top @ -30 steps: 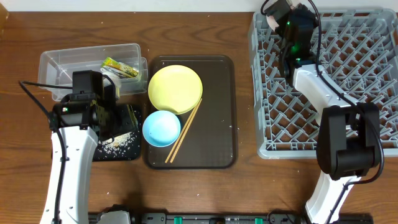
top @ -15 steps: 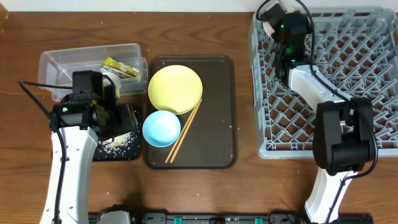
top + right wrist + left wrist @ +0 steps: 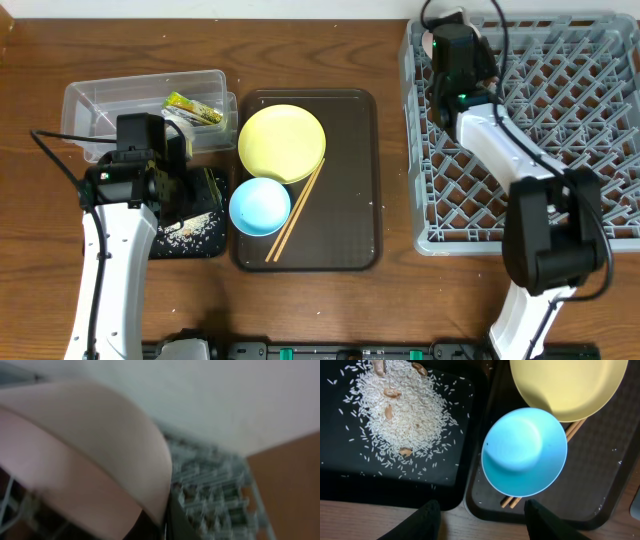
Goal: Sort waste into correct bins and load items into the dishwasher rack
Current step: 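Set the pink cup down in the rack's back-left corner, open right gripper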
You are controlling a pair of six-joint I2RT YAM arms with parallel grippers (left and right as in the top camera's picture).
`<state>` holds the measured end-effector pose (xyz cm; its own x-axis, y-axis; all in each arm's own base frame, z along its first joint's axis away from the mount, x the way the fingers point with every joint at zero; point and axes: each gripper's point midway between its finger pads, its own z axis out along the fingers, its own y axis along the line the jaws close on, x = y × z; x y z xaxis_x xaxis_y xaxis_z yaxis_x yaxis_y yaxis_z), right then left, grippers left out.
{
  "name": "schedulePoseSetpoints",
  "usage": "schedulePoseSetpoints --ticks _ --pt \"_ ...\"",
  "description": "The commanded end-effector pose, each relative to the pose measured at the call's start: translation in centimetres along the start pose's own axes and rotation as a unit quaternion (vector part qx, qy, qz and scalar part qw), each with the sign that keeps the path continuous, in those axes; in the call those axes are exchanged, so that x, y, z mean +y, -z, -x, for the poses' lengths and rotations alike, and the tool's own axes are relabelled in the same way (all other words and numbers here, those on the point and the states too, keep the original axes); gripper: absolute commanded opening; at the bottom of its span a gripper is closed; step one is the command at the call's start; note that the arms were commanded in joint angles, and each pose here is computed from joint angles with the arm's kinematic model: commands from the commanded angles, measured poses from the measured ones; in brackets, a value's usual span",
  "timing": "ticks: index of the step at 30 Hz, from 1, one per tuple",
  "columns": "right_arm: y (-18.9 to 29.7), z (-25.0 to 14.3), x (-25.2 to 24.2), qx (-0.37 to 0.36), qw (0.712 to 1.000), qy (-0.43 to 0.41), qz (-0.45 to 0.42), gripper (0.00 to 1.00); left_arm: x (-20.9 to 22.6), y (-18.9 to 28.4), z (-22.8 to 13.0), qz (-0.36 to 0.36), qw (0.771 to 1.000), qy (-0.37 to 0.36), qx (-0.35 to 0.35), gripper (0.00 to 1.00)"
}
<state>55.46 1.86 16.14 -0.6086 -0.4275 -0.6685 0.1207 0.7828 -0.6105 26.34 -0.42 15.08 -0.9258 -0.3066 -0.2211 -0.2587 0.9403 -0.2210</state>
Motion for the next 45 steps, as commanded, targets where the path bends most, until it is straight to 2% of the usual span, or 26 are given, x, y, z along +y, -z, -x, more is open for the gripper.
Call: schedulePoseSetpoints --ticks 1,8,10,14,16,20,26,28,30,32,34,35,39,45 --pt "2.3 0.3 0.6 0.005 0.998 -0.050 0.036 0.01 0.2 0.2 0.0 0.003 1.000 0.003 -0.002 0.57" --pt "4.9 -2.3 1.9 0.068 0.995 -0.029 0.068 0.03 0.2 0.2 0.0 0.003 1.000 0.003 -0.002 0.57" --pt "5.3 -3.1 2.4 0.085 0.993 -0.040 0.076 0.15 0.2 0.2 0.0 0.003 1.000 0.003 -0.002 0.57" --pt "5.8 -4.1 3.7 0.103 0.988 -0.037 0.110 0.24 0.2 0.2 0.0 0.003 1.000 0.003 -0.002 0.57" --pt "5.9 -4.2 4.2 0.105 0.986 -0.036 0.126 0.33 0.2 0.2 0.0 0.003 1.000 0.003 -0.002 0.57" --pt "6.3 -4.2 4.6 0.107 0.985 -0.031 0.134 0.61 0.2 0.2 -0.1 0.004 1.000 0.003 0.000 0.57" --pt "8.3 -2.3 3.4 0.084 0.983 -0.072 0.150 0.81 0.2 0.2 -0.1 0.004 1.000 0.003 0.000 0.57" --pt "9.8 -1.6 3.1 0.075 0.978 -0.078 0.180 0.76 0.2 0.2 -0.1 0.004 1.000 0.003 0.000 0.57" --pt "11.9 -1.4 3.3 0.077 0.967 -0.079 0.227 0.59 0.2 0.2 -0.1 0.004 1.000 0.003 0.000 0.57" --pt "13.8 -2.3 3.6 0.101 0.954 -0.094 0.265 0.34 0.2 0.2 -0.1 0.004 1.000 0.003 0.000 0.57" --pt "15.6 -4.2 3.6 0.147 0.941 -0.104 0.287 0.13 0.2 0.2 -0.1 0.004 1.000 0.003 0.000 0.57" --pt "16.4 -5.5 3.5 0.178 0.934 -0.111 0.290 0.07 0.2 0.2 -0.1 0.004 1.000 0.003 0.000 0.57" --pt "19.2 -10.8 3.7 0.298 0.902 -0.102 0.295 0.04 0.2 0.2 -0.1 0.004 1.000 0.003 0.000 0.58" --pt "21.3 -15.5 5.4 0.376 0.863 -0.075 0.327 0.04 0.2 0.2 -0.1 0.004 1.000 0.003 0.000 0.58"
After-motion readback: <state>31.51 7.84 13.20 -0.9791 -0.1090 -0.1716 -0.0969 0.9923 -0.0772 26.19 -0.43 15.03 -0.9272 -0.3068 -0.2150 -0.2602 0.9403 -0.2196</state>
